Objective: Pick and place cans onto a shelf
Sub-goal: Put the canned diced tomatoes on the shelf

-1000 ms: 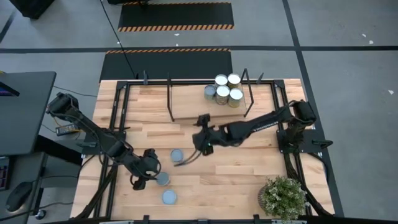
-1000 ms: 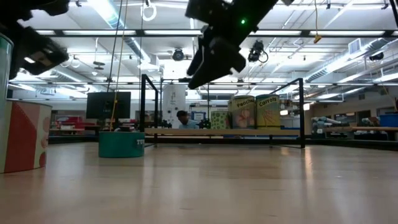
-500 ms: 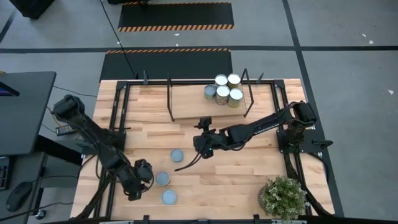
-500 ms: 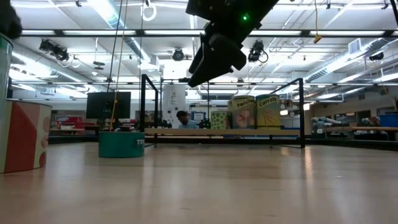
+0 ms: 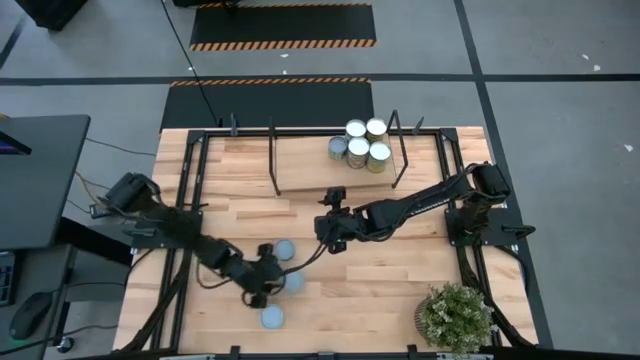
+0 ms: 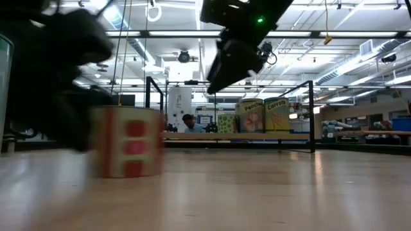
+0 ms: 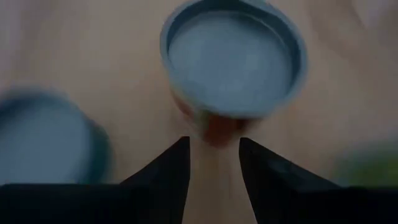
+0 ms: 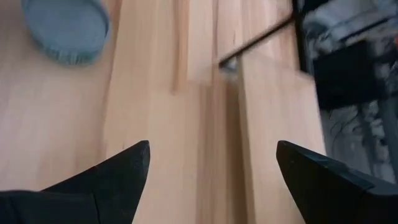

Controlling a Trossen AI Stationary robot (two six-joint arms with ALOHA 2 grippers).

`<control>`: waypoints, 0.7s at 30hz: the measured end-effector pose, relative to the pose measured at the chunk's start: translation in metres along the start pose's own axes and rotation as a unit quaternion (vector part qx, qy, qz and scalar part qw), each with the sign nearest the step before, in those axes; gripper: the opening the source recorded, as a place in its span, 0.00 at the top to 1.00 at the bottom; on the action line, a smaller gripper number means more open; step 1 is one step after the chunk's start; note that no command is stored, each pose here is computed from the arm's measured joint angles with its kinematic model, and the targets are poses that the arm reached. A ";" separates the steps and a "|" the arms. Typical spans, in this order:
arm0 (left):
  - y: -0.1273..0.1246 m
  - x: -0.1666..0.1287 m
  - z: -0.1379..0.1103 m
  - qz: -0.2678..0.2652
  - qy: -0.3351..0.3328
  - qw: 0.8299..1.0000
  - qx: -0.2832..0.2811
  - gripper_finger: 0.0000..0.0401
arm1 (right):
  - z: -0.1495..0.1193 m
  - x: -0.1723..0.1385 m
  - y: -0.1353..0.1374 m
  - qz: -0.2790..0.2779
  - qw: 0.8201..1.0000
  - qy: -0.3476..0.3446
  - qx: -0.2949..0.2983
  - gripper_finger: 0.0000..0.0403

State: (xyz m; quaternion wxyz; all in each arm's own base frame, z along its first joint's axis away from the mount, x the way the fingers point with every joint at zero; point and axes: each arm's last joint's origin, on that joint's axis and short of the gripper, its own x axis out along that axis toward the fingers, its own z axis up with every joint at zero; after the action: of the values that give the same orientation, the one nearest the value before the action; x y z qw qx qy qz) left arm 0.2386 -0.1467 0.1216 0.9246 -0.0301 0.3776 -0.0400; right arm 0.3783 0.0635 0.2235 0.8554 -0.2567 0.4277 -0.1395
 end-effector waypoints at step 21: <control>0.023 0.016 0.028 -0.036 -0.086 0.996 0.000 0.64 | 0.017 -0.038 0.052 0.215 0.970 -0.087 0.069 0.11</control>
State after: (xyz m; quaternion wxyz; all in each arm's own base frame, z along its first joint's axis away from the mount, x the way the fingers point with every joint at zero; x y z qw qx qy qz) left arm 0.2707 -0.1248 0.1288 0.9516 -0.0466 0.2956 -0.0704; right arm 0.3697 0.1297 0.2281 0.9150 -0.1103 0.3860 0.0411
